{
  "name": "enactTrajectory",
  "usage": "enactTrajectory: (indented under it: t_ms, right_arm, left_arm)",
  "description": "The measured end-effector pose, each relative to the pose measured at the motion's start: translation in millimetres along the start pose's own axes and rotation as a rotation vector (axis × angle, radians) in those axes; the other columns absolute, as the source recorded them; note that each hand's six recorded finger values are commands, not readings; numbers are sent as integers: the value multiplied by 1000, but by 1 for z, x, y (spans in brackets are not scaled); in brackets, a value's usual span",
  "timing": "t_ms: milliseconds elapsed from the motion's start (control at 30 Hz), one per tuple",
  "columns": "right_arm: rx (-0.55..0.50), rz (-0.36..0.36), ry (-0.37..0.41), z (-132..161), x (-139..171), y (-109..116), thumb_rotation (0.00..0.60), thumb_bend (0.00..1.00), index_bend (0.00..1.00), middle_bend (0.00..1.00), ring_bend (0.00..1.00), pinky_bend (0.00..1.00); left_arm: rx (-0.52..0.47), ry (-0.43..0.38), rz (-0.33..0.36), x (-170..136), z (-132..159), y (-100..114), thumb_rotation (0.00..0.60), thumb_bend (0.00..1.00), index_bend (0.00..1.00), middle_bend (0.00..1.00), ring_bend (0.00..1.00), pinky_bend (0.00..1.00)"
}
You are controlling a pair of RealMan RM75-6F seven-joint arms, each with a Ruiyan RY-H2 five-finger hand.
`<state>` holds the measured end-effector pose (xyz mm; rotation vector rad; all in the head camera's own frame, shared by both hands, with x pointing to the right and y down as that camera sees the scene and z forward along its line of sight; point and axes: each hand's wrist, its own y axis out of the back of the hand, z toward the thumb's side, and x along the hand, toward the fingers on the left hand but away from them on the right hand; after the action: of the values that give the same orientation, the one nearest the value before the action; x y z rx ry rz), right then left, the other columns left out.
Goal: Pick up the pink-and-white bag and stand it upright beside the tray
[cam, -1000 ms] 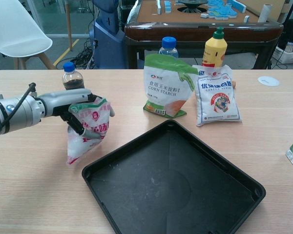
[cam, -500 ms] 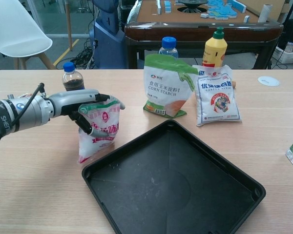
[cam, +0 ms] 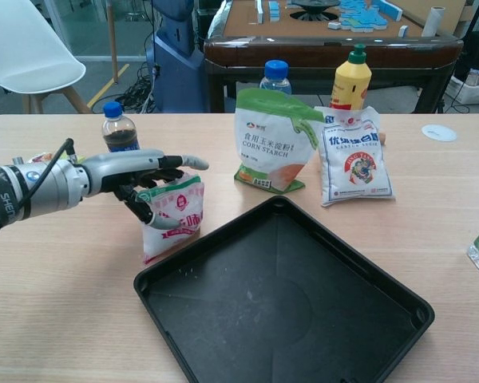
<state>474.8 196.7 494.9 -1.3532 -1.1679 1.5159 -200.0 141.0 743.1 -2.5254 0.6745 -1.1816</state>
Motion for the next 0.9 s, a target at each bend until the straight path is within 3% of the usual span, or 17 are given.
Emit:
enactTrajectory:
  t_ms: [333, 900]
  right_arm:
    - [-6, 2, 7, 1, -1, -1, 600, 149, 164, 207, 111, 122]
    - [-18, 1, 13, -1, -2, -3, 600, 149, 164, 207, 111, 122]
  left_arm:
    - [-8, -16, -29, -6, 9, -3, 600, 221, 0, 71, 77, 324]
    - [-12, -27, -41, -17, 24, 0, 600, 217, 0, 40, 5, 249]
